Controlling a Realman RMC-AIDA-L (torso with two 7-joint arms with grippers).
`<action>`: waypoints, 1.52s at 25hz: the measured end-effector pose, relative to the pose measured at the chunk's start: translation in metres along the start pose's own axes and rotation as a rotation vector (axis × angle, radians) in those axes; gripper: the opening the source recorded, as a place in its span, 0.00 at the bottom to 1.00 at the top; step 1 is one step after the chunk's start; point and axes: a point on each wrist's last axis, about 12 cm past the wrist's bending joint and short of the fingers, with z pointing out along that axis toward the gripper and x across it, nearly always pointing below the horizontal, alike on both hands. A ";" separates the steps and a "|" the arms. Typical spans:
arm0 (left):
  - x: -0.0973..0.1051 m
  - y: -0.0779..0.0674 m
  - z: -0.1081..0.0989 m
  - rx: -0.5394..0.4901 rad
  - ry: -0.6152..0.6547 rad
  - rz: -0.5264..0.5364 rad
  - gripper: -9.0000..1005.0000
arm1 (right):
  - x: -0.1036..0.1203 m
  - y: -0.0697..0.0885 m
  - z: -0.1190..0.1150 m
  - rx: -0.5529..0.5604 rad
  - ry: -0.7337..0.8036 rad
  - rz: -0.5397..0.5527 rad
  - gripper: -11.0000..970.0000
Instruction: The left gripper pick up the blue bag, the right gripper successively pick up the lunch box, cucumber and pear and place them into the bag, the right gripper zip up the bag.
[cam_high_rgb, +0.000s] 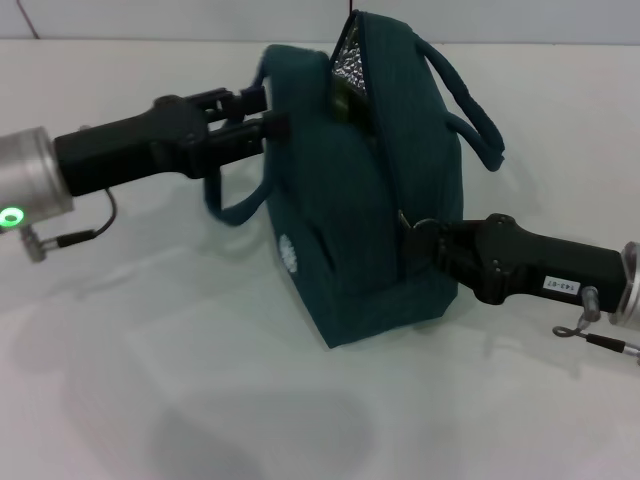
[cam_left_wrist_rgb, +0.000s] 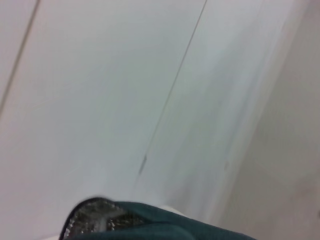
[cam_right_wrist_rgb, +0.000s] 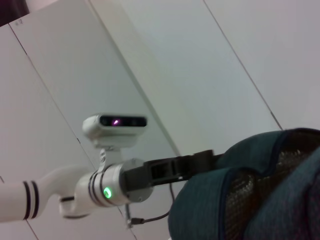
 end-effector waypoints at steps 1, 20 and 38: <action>0.003 -0.001 -0.005 -0.010 -0.017 0.015 0.58 | 0.000 0.000 -0.001 0.000 -0.001 -0.002 0.05; 0.094 -0.050 -0.042 0.008 -0.010 -0.023 0.58 | -0.009 0.009 0.010 -0.114 -0.001 -0.067 0.05; 0.123 -0.049 -0.008 -0.020 0.050 -0.042 0.57 | -0.013 0.012 0.024 -0.145 -0.010 -0.117 0.05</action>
